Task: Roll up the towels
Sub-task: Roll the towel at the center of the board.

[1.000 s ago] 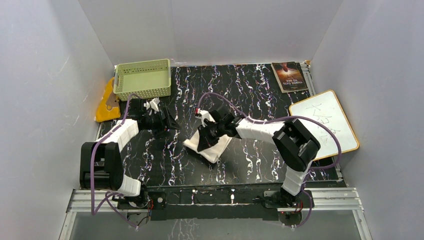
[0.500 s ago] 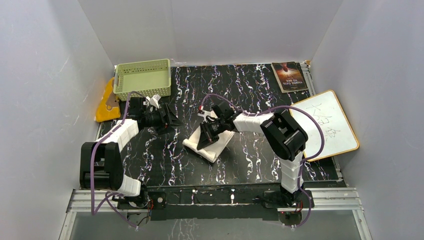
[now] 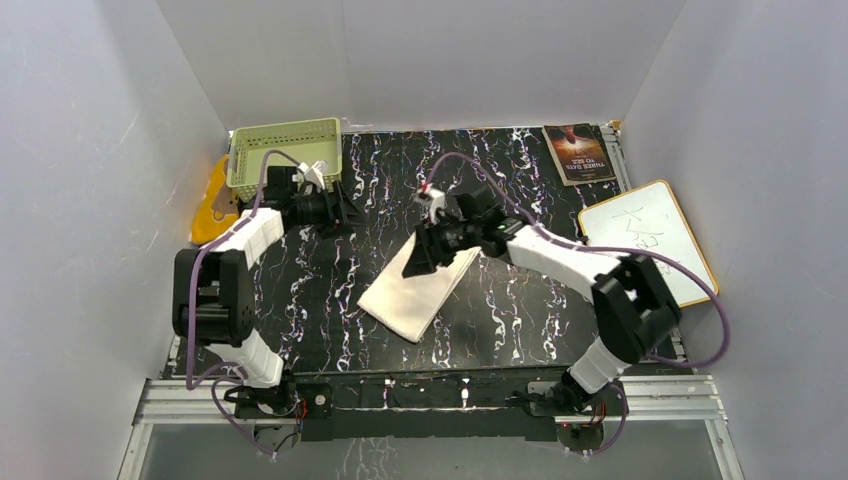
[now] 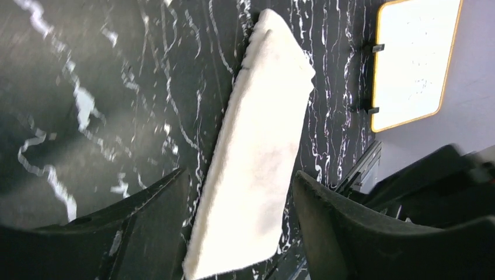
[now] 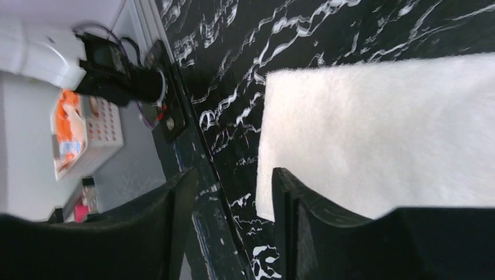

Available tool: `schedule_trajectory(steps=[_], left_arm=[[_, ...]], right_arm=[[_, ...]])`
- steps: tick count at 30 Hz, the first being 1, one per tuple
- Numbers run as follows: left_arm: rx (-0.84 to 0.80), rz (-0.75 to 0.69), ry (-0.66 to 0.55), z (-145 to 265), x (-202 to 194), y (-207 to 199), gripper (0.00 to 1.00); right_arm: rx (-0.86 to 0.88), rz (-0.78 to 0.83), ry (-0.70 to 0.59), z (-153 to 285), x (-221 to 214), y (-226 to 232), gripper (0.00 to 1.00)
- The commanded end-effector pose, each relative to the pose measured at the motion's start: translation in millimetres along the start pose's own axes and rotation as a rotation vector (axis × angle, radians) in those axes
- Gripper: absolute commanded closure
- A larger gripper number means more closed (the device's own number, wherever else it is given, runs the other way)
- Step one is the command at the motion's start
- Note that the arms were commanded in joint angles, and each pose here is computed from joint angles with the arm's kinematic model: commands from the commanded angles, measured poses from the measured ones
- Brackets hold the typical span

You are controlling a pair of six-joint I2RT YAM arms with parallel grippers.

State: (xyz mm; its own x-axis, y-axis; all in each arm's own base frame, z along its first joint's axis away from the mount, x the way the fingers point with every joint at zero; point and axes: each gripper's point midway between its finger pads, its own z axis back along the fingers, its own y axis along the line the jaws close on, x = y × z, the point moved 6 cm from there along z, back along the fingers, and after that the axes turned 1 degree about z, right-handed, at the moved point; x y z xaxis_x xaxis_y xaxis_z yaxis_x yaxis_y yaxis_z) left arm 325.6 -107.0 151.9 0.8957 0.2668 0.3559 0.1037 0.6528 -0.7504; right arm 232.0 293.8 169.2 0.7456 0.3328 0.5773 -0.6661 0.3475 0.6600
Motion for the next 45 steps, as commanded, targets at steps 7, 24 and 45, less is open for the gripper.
schedule_trajectory(steps=[7, 24, 45], left_arm=[[-0.12, -0.174, 0.205, -76.9, -19.1, -39.5, 0.79], [0.23, 0.109, 0.191, -124.0, -69.6, 40.2, 1.0], [-0.079, -0.141, 0.107, -72.7, -29.5, -46.8, 0.91]], right_arm=[[-0.24, -0.353, -0.223, 38.3, 0.9, -116.6, 1.0], [-0.549, -0.244, -0.087, 34.9, 29.6, -239.6, 1.0], [-0.209, -0.053, -0.469, 93.1, 77.7, -93.6, 1.0]])
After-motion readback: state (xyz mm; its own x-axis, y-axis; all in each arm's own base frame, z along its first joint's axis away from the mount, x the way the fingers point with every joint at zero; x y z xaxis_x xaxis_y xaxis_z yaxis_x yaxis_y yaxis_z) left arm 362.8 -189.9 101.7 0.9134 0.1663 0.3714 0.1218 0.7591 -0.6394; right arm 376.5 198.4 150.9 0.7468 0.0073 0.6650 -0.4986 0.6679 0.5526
